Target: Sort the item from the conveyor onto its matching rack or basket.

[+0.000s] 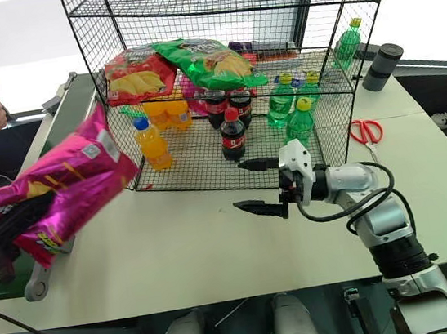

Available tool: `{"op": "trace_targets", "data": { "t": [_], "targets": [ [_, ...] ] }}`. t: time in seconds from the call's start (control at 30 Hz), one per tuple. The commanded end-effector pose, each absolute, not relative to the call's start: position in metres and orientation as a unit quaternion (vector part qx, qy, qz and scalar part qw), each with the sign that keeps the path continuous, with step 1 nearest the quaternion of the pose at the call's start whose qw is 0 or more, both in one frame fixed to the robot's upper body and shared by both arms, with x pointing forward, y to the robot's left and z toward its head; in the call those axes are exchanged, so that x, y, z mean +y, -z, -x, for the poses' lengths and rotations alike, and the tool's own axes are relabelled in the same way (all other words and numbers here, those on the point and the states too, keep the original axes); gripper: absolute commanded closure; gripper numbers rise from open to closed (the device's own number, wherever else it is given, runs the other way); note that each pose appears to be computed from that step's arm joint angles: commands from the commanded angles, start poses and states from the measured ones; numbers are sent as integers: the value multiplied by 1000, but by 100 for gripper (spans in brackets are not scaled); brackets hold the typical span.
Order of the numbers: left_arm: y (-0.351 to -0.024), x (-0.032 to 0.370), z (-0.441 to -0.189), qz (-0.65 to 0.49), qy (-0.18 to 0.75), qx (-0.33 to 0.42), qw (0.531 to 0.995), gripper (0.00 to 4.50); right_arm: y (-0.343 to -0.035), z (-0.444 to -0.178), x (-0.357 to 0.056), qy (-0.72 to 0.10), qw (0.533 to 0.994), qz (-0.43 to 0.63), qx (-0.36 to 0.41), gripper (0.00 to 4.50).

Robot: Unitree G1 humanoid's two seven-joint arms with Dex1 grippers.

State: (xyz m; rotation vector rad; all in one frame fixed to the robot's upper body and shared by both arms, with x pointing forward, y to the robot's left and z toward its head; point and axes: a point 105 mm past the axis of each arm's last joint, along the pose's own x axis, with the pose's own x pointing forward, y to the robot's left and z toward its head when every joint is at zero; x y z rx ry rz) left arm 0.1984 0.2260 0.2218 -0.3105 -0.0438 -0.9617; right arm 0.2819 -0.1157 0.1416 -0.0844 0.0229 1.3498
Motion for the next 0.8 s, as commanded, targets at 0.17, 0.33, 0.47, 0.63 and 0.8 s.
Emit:
{"op": "trace_targets", "data": {
  "t": [0.17,0.33,0.47,0.63,0.8],
  "targets": [
    [-220,171,-189,347,614,54,707,448,-163,-250,-125,-679,727,-58,83,0],
    [-213,154,-198,382,663,97,637,448,-178,-235,-125,-694,704,-108,106,0],
    [-211,142,-203,399,690,115,593,448,-196,-228,-114,-713,679,-146,92,0],
    [-204,135,-214,392,693,106,595,448,-187,-220,-102,-720,669,-136,127,0],
    [-194,135,-216,351,691,104,623,448,-188,-213,-97,-726,655,-158,138,0]
  ]
}}
